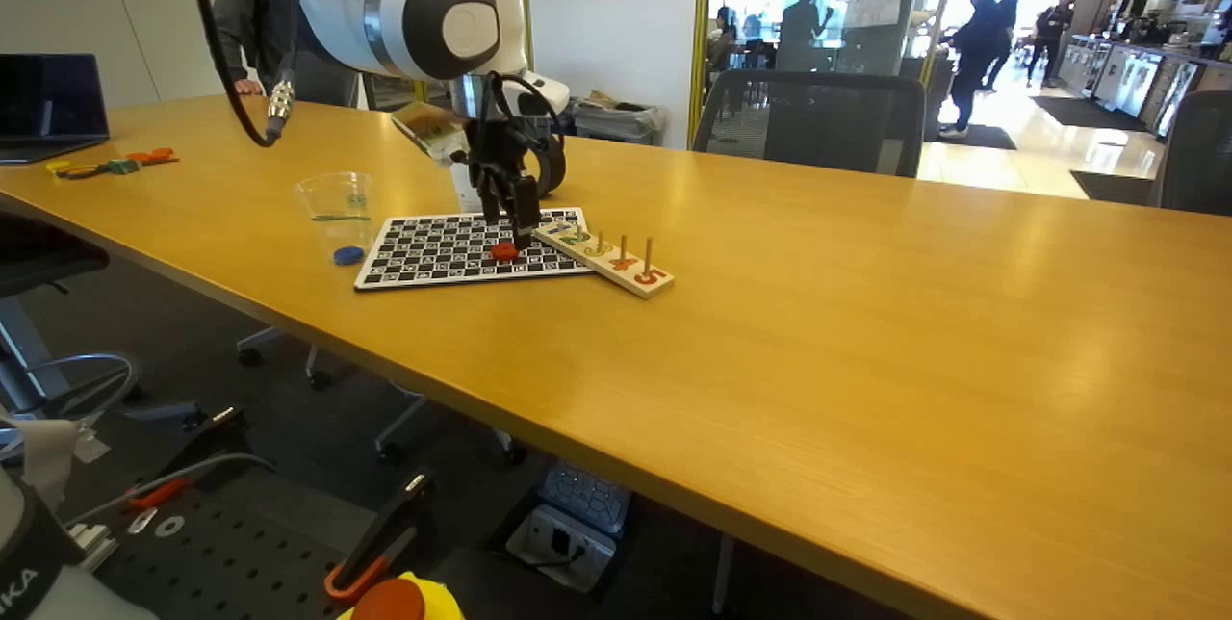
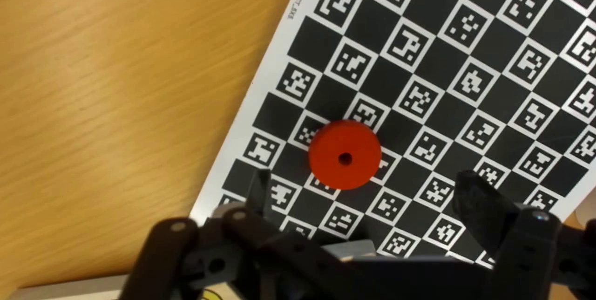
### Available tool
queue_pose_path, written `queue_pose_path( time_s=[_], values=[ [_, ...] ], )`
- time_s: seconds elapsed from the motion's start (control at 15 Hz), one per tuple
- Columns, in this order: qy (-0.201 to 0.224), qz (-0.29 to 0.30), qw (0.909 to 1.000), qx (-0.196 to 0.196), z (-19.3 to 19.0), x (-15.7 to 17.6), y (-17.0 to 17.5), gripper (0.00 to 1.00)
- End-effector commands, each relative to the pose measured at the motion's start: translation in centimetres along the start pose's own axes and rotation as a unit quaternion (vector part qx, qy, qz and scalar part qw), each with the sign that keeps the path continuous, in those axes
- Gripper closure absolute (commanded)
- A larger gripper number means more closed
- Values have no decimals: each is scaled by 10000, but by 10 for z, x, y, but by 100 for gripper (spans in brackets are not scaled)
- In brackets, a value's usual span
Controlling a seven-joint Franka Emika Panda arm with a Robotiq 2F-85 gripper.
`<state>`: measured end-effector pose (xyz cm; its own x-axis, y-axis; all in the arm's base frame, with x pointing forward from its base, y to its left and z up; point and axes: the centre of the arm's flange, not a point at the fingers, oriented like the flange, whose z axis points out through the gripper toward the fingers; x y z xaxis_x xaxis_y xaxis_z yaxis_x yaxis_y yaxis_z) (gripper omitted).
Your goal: Put the orange circles into the white cup and the blue circles into the transparent cup.
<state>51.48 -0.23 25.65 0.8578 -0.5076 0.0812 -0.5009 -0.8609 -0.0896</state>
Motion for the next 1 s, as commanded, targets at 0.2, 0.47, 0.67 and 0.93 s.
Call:
queue_pose_path(
  time_s=[0.2,0.47,0.67,0.93],
  values=[
    [-57,-177,9994,306,16,-2,3,0],
    [-97,-178,9994,286,18,-3,5,0],
    [-79,-165,9995,241,19,-3,7,0],
    [-65,-166,9995,248,20,-2,7,7]
  ],
)
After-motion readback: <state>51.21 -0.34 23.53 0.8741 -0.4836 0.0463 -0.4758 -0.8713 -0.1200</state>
